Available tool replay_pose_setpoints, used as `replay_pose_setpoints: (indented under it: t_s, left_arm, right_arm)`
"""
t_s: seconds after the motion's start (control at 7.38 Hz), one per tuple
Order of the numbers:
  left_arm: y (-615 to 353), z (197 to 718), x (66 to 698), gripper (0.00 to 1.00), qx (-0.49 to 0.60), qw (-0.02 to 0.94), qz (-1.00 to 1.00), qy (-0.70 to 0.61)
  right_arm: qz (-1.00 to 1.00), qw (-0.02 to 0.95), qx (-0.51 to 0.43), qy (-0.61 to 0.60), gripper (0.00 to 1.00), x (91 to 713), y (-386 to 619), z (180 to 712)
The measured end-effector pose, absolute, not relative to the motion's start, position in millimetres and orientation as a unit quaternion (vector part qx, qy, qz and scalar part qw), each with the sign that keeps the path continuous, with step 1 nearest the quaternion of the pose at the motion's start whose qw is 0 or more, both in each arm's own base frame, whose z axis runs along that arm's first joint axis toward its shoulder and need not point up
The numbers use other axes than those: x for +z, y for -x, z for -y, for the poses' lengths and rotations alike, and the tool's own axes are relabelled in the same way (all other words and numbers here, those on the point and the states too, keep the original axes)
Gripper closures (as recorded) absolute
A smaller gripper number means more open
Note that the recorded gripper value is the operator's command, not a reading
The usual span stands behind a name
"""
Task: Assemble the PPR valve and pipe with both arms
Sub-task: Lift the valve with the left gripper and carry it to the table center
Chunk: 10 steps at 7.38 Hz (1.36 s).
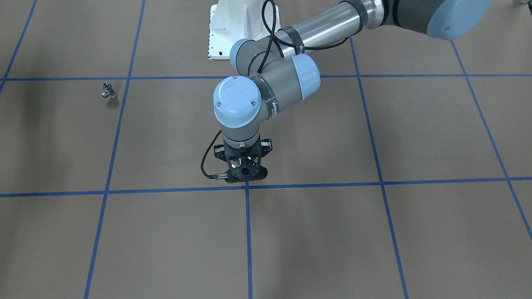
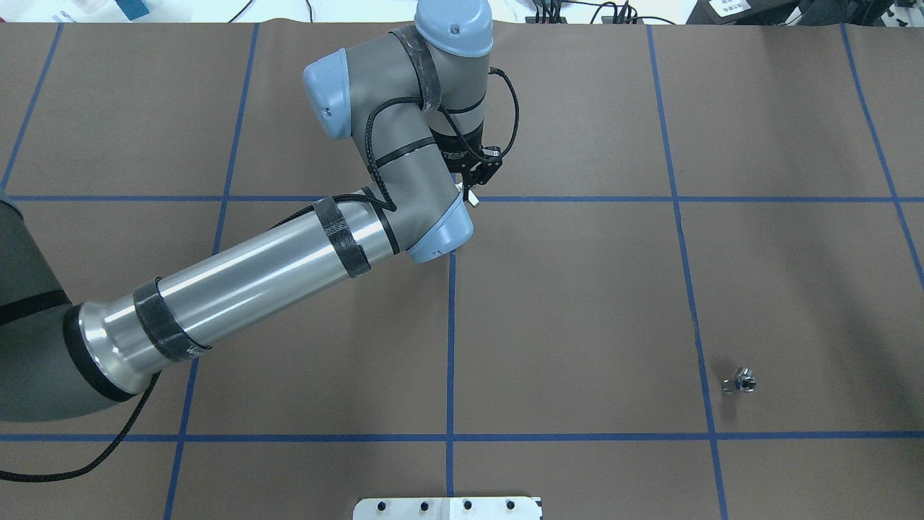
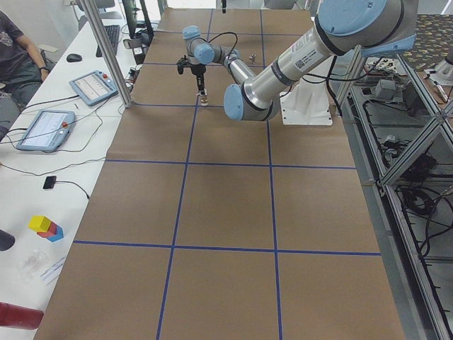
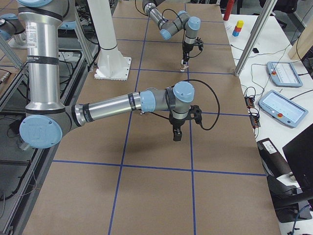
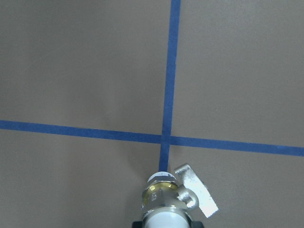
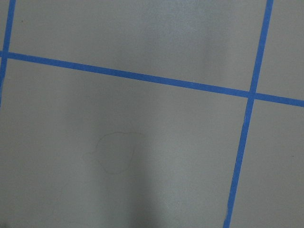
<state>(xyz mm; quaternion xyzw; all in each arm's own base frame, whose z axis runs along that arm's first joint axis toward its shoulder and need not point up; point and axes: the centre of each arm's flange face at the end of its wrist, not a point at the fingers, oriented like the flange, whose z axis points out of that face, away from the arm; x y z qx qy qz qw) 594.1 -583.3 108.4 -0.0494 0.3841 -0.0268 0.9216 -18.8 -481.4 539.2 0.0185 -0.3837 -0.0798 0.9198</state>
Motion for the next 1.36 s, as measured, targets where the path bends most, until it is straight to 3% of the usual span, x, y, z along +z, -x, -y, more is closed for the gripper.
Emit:
replay_pose_setpoints:
  t_s: [1.36]
  left_arm:
    - [-593.1, 560.1, 125.3, 1.0, -0.014, 0.913, -0.4, 0.083]
  right_arm:
    - [0.381, 0.921, -0.079, -0.019, 0.01, 539.6, 18.1, 481.5]
